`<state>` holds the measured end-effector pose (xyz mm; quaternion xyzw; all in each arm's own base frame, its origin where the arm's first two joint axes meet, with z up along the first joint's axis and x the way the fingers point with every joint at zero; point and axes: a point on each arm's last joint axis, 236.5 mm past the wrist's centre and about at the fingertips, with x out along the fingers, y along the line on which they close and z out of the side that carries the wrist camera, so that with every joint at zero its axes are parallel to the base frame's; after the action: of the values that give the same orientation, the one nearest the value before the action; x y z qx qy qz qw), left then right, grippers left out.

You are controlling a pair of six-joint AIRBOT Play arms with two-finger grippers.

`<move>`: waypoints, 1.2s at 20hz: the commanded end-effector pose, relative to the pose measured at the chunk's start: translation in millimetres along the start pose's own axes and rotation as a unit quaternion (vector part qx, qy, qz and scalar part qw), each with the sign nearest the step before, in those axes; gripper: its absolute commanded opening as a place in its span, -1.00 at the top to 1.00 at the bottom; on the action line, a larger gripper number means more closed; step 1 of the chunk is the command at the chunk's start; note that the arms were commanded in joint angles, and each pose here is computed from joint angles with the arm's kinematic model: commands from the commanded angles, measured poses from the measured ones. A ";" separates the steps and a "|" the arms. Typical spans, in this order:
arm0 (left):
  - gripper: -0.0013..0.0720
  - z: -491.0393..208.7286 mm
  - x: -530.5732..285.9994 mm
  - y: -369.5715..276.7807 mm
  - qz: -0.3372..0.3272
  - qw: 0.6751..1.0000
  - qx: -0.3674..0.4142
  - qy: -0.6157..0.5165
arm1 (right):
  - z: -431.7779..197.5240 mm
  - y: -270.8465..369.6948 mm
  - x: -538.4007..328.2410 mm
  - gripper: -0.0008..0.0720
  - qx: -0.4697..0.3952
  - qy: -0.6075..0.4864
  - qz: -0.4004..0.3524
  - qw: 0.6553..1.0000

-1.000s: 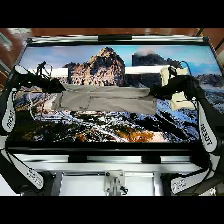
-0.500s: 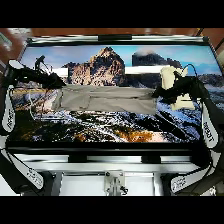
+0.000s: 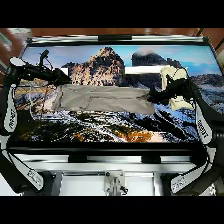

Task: Fold the shirts.

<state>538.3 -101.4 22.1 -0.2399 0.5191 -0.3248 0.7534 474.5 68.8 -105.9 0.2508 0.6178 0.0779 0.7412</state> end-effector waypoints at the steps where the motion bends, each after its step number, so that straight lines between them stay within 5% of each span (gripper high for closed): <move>1: -0.12 -4.6 17.0 -30.1 -0.025 0.998 0.049 0.014 | 18.7 27.7 -25.9 0.80 -0.037 -0.052 0.017 0.998; 3: -0.03 -12.6 35.6 -50.1 -0.035 0.997 0.066 0.032 | 21.7 46.7 -63.0 0.80 -0.069 -0.079 0.021 0.994; 6: 0.89 -28.2 71.4 -87.5 -0.050 0.993 0.084 0.061 | 14.2 81.2 -121.3 0.80 -0.093 -0.112 0.042 0.988; 24: 0.90 -105.0 160.2 -189.4 -0.021 0.981 0.144 0.126 | -66.0 150.1 -269.5 0.80 -0.107 -0.167 0.090 0.976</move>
<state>435.4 -324.3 23.4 -0.0941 0.5641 -0.4497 0.6861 391.1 100.3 179.6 0.2336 0.4569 0.1639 0.8425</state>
